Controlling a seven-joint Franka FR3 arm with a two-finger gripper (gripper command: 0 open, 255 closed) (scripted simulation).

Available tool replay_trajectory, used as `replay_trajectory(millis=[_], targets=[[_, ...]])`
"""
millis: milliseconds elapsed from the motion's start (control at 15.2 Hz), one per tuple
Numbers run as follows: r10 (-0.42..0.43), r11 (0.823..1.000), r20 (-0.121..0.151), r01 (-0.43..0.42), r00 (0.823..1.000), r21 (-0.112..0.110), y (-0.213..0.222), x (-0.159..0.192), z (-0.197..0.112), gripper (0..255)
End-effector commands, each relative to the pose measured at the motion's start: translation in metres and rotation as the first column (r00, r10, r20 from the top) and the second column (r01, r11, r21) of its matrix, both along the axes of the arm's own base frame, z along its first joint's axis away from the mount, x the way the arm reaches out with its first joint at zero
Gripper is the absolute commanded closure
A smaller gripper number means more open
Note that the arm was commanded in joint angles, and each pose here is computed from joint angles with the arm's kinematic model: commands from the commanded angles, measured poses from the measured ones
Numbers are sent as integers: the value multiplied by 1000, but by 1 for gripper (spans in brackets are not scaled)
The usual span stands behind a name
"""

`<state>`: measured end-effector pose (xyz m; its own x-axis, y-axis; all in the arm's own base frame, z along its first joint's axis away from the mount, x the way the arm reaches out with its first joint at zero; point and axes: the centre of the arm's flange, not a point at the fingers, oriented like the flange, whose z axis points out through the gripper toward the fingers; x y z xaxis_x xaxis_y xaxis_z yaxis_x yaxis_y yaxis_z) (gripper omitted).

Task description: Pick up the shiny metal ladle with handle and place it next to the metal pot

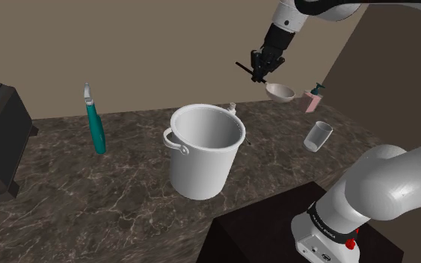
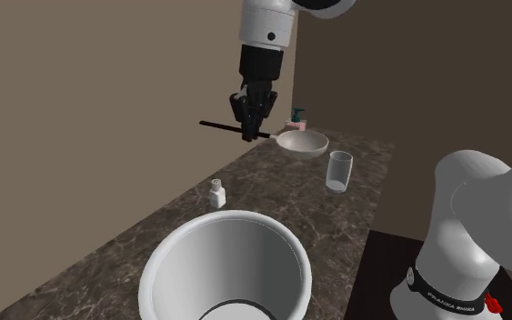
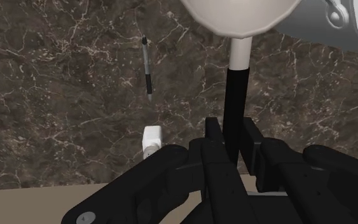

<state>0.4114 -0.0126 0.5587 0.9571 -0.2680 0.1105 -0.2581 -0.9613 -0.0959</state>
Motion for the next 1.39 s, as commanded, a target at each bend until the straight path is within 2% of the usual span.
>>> replay_trajectory(millis=[0,1320], targets=[[-2,1000,0,2,1000,0,19,-6,0,255],[-2,1000,0,2,1000,0,19,-6,-105,255]])
